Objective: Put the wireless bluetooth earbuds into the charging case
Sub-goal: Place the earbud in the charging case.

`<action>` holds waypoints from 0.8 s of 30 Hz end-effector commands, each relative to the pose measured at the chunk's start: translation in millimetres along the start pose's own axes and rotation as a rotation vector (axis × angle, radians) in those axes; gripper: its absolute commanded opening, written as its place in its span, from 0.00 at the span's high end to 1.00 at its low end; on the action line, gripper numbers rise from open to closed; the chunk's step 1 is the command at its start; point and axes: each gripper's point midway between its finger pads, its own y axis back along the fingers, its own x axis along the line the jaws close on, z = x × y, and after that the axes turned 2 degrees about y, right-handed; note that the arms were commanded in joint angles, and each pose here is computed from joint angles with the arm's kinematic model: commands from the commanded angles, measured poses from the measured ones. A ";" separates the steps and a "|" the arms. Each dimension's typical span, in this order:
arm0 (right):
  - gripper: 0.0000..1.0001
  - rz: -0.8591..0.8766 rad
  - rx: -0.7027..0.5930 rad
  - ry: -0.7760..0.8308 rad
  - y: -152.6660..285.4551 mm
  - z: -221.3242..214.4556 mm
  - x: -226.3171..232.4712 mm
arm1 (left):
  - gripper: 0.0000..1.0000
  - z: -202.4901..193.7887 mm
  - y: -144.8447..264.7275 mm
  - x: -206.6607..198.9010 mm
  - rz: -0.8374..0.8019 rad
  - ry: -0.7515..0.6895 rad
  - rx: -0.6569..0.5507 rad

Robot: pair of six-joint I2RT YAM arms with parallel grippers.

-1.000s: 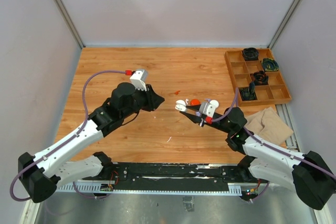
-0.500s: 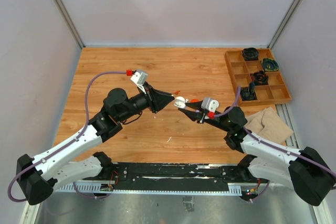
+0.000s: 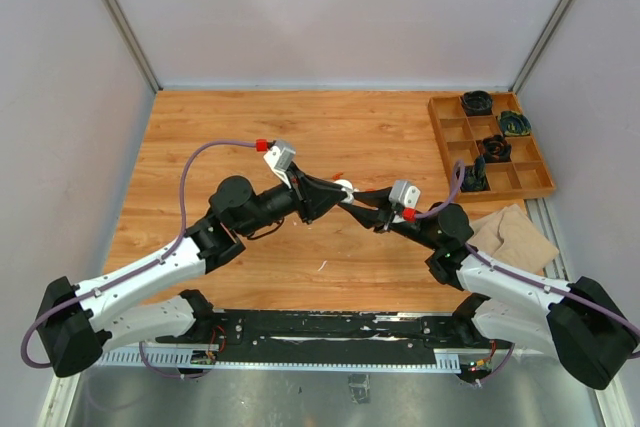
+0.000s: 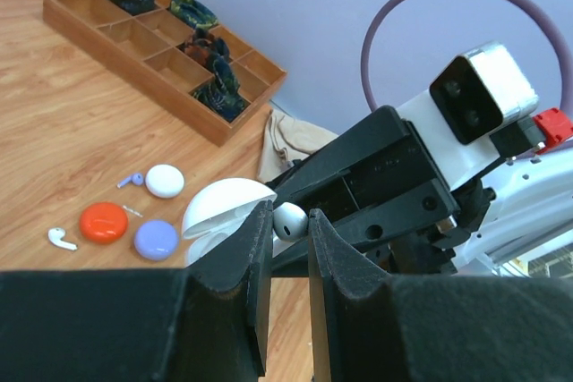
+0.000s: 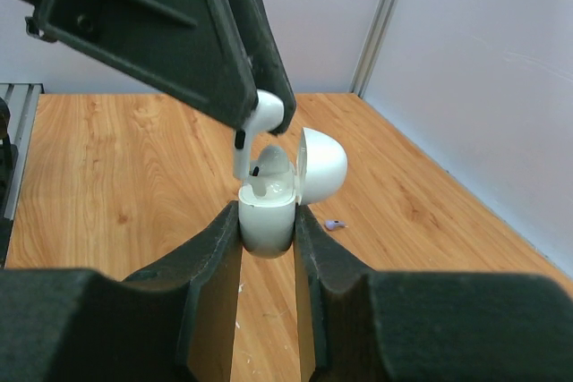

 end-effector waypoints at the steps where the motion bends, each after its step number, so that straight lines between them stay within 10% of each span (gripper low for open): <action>1: 0.99 0.011 -0.105 0.019 -9.0 33.9 0.0 | 0.83 6.1 -5.6 -5.5 -0.021 -0.018 -0.050; 24: 0.99 0.010 -0.117 0.025 -6.8 37.4 0.8 | 0.82 -4.3 1.3 11.7 0.056 0.008 -0.059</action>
